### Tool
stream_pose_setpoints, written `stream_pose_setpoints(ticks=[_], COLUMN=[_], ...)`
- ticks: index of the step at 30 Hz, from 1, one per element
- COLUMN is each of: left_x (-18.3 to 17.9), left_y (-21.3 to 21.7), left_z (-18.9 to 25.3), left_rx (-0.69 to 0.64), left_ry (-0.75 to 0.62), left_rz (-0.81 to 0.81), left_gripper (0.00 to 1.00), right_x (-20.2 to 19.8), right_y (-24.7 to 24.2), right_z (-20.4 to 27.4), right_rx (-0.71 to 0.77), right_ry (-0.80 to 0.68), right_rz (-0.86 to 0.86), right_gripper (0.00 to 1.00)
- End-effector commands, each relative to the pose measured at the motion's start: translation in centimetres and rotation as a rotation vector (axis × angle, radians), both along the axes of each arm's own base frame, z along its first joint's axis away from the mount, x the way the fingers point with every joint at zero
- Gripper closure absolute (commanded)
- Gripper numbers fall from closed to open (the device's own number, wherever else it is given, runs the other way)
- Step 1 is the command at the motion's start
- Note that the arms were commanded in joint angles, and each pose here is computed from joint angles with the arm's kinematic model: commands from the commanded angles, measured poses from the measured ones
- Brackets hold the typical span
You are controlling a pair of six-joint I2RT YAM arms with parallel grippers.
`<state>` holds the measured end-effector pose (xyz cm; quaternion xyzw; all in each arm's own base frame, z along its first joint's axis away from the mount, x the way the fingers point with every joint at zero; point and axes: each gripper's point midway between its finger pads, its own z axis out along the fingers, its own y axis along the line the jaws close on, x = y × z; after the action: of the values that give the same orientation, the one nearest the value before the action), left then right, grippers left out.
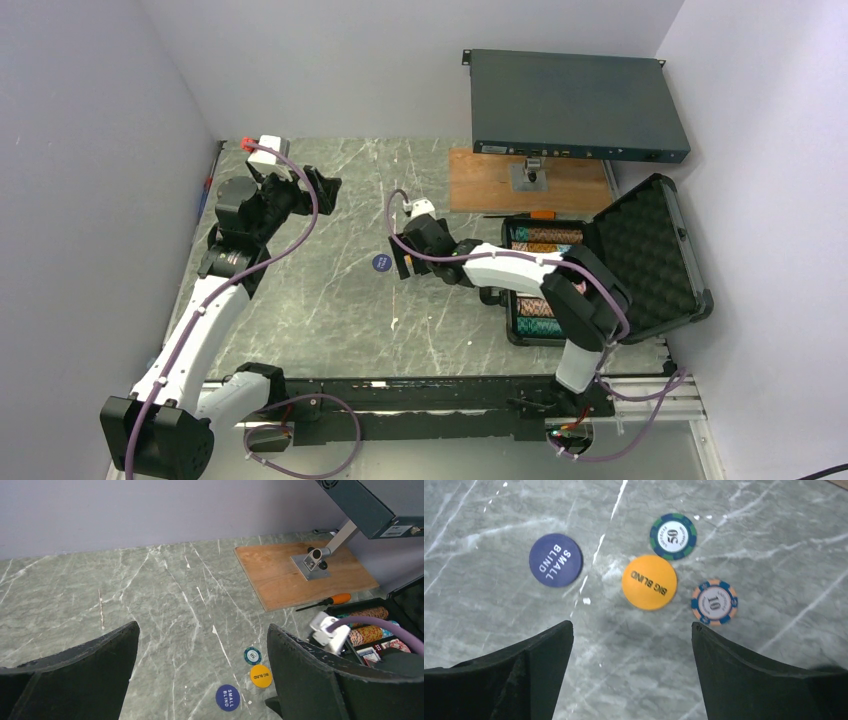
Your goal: Pack up texas hold em set
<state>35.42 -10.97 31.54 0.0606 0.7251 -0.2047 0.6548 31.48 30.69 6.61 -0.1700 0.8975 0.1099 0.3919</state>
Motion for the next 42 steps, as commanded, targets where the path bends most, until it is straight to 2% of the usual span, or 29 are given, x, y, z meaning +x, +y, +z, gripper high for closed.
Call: stream_pose_setpoints(ticks=[1,4,12,20,23,29,42], left_x=[0.0,0.0,0.0,0.0,0.0,0.0,0.0], left_y=[0.1,0.0,-0.3,-0.2,-0.3,-0.3,-0.3], left_z=[3.4,3.4,3.2,3.3,3.3,3.3,3.3], left_rx=[-0.024,-0.030,-0.036,-0.036,-0.038,-0.037,-0.038], left_ry=[-0.086,-0.085,-0.077,-0.080,-0.079,-0.079,-0.079], left_rz=[0.002,-0.005,-0.020,-0.016,-0.020,-0.019,-0.019], left_gripper=[0.01,0.01,0.01,0.01,0.01,0.01,0.01], right_x=[1.7,1.8,2.4,3.4,3.7,3.9,4.6], right_y=[2.5,2.7,2.4,1.9,1.9,1.9,1.7], right_z=[0.8,-0.1,-1.6,-2.0,-2.3,-2.8,-3.8], right_rx=[0.044,0.025,-0.040,-0.083,-0.092,-0.075,-0.056], right_ry=[-0.019,-0.011,-0.012,-0.035,-0.036,-0.024,-0.001], right_rz=[0.033,0.044,0.051,0.013,0.010,0.005,-0.001], right_gripper=[0.15,0.25,0.33,0.33,0.28,0.26,0.27])
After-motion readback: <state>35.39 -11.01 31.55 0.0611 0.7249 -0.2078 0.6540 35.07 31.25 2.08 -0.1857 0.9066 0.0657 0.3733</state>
